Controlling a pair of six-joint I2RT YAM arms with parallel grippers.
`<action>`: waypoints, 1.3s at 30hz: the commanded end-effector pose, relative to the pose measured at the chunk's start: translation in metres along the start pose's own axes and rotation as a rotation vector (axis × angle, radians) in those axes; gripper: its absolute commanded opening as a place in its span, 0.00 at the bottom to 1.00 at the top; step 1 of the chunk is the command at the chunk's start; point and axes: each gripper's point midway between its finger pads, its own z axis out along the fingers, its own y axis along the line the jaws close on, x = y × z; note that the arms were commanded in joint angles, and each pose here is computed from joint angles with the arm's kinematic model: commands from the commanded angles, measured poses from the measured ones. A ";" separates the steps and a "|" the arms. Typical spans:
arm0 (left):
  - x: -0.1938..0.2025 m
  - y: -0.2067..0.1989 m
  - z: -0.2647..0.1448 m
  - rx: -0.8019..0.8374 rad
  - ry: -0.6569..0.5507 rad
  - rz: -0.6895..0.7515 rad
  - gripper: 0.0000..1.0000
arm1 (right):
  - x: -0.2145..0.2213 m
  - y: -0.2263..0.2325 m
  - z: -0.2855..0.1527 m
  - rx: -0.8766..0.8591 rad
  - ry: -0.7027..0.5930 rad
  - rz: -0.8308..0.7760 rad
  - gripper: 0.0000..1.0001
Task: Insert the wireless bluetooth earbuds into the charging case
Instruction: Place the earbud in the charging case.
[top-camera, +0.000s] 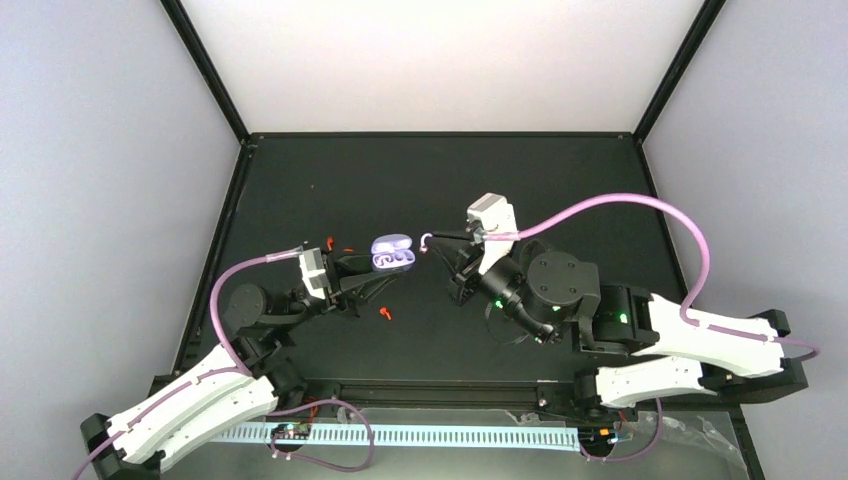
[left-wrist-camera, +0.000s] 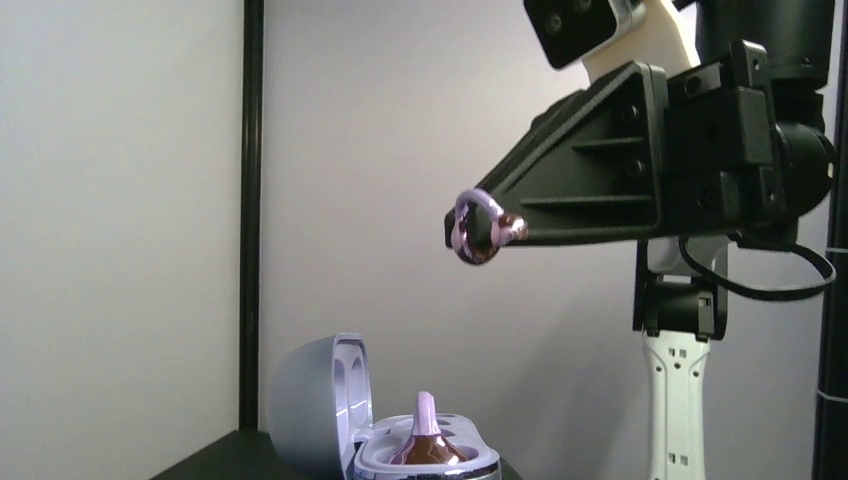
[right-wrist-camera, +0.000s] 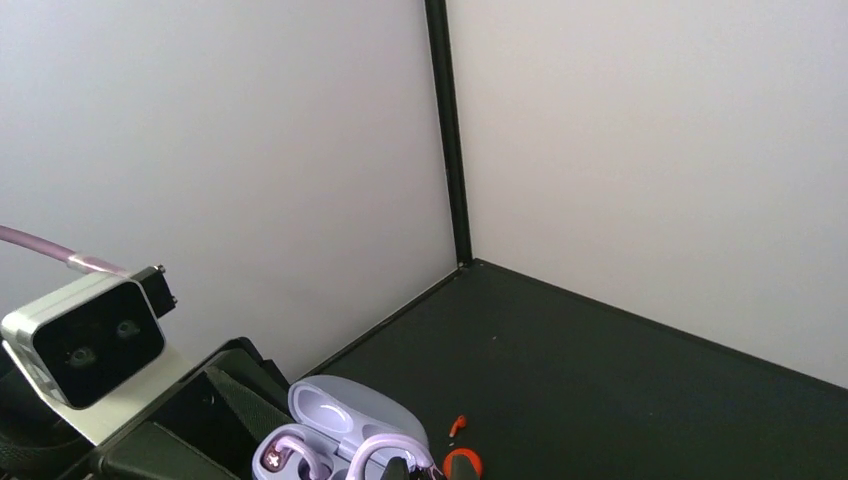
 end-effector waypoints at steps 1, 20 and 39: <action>-0.044 -0.008 0.001 0.021 -0.132 0.072 0.02 | -0.019 -0.002 -0.004 0.096 -0.080 -0.008 0.01; -0.048 -0.016 -0.011 0.033 -0.156 0.163 0.02 | -0.005 0.030 0.022 0.045 -0.036 0.087 0.01; -0.052 -0.022 -0.011 0.065 -0.190 0.211 0.02 | 0.001 0.039 0.017 -0.024 -0.027 0.083 0.01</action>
